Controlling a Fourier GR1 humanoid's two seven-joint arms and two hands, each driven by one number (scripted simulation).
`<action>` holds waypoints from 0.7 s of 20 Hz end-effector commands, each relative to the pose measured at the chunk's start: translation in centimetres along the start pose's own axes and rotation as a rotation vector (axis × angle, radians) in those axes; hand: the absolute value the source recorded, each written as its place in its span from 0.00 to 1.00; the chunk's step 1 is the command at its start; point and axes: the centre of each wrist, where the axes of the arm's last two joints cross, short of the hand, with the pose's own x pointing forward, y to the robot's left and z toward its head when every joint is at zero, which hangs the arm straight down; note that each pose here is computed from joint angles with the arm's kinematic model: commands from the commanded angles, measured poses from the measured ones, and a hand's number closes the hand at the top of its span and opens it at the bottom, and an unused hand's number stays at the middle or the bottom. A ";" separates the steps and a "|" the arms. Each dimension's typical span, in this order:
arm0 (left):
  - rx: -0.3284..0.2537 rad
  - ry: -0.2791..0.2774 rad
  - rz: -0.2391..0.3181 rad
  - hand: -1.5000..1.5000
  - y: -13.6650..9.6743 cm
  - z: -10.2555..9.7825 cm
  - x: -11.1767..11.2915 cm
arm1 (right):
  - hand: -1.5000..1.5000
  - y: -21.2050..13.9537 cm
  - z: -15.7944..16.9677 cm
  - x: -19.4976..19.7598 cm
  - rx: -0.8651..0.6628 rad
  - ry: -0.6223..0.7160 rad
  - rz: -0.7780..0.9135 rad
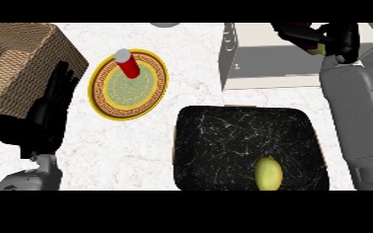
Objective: Pick the eggplant from the tray and place it in the tiered shelf
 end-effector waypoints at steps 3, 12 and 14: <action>-0.006 0.003 0.007 0.50 0.1 0.4 0.2 | 0.00 1.4 -0.9 -0.4 0.083 0.031 -0.035; 0.008 -0.006 -0.002 0.50 -1.6 0.3 0.1 | 0.00 -2.6 -2.5 0.3 -0.009 -0.087 -0.272; -0.002 -0.010 0.004 0.50 0.2 -1.2 -0.8 | 0.00 -4.7 -3.9 0.0 -0.058 -0.059 -0.255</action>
